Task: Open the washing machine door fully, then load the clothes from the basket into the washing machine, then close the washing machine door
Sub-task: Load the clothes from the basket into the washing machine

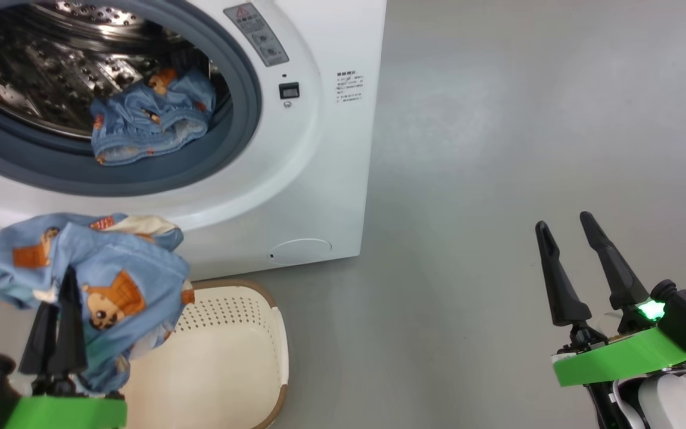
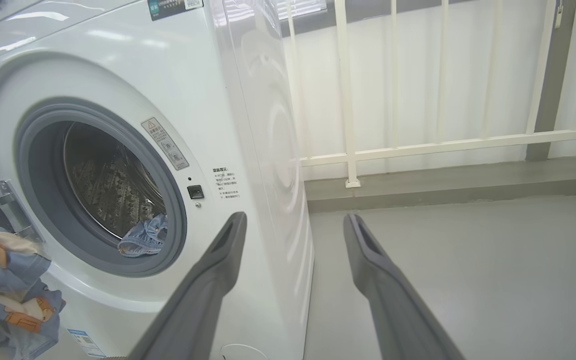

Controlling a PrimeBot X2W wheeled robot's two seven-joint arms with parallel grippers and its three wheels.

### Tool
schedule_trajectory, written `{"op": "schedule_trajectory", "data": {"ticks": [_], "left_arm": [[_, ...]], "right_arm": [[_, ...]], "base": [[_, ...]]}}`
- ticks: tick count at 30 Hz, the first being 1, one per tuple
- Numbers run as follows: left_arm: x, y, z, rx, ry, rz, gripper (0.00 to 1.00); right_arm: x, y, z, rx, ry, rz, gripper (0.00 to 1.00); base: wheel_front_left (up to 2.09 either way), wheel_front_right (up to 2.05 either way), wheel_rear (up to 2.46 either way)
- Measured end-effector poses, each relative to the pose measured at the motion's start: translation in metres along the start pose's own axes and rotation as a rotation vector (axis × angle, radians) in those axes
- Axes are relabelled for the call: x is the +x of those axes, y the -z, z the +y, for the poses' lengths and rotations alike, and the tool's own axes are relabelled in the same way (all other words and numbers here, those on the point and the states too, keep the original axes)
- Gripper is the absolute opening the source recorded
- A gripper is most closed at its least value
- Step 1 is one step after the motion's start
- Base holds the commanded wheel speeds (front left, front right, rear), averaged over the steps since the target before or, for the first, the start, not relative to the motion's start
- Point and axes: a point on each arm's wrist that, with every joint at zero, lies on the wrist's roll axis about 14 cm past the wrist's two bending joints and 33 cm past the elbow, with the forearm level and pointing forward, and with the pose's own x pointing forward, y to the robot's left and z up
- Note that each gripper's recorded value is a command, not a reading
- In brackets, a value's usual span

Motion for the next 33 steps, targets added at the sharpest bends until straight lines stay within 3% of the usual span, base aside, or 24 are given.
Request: {"op": "schedule_trajectory", "data": {"ticks": [17,33], "left_arm": [[-0.019,-0.003,0.004,0.018,-0.033,-0.013,0.00],[0.060,0.005,0.013,0.046,0.002,-0.043,0.00]], "right_arm": [[-0.001,0.009,-0.006,0.007,0.024,0.023,1.00],[0.021,0.033,-0.013,0.029,0.054,0.065,1.00]], "base": [[0.00,0.00,0.00],[0.00,0.00,0.00]]}}
